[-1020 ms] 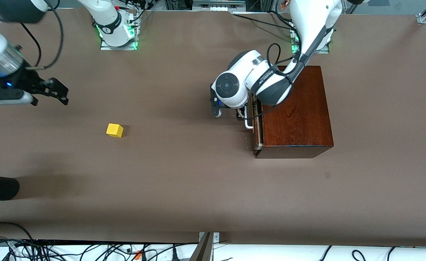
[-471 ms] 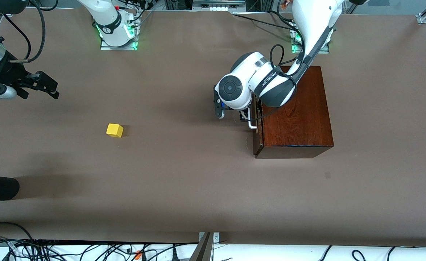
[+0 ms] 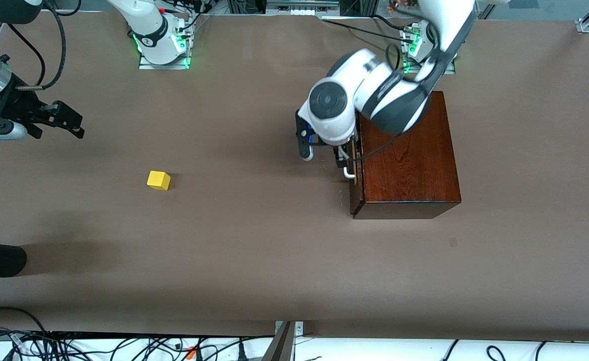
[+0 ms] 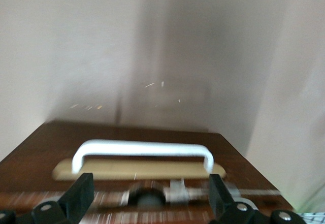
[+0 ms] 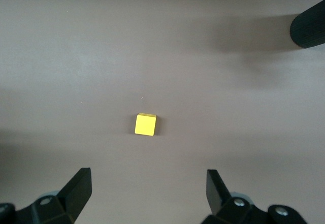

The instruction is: Open drawer, take yellow block, close drawer

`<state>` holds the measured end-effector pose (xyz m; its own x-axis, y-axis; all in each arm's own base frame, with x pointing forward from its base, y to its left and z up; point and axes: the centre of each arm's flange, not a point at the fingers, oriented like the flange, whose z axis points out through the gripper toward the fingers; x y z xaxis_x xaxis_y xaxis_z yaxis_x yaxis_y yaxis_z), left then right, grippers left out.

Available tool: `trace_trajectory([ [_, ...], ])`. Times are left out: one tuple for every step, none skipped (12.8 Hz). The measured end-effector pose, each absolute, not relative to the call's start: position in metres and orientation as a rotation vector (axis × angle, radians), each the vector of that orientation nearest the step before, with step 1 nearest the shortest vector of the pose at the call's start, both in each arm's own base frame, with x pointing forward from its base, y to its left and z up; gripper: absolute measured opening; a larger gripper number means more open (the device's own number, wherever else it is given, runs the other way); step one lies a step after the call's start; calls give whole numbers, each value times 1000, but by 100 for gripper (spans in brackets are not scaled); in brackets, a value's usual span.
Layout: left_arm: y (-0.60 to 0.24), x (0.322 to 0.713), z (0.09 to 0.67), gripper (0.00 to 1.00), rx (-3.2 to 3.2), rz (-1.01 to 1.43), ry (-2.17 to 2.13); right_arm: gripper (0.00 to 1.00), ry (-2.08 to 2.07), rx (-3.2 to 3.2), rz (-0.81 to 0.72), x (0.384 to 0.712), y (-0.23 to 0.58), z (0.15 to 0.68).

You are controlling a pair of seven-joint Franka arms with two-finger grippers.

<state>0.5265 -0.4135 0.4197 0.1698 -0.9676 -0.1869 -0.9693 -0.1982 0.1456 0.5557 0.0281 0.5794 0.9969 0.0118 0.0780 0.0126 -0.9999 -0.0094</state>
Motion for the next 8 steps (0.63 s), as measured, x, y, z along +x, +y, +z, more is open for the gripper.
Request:
trace_trajectory([
  [-409,527,452,100,-2437,334,1922,100,-23,-3129,-122,556,29,579],
  [-403,527,483,100,-2479,299,1853,100,-26,-3129,-121,557,30,578],
  [-392,531,509,100,-2527,273,1774,100,-37,-3130,-118,557,30,577],
  [-378,538,530,100,-2573,248,1700,100,-54,-3130,-114,558,30,575],
  [-360,548,547,100,-2615,230,1635,100,-69,-3130,-111,559,30,574],
  [-338,560,560,100,-2653,216,1575,100,-78,-3130,-110,559,30,573],
  [-315,573,571,100,-2690,198,1510,100,-82,-3130,-110,559,30,573],
  [-290,586,580,100,-2721,174,1436,100,-83,-3130,-110,559,30,573],
])
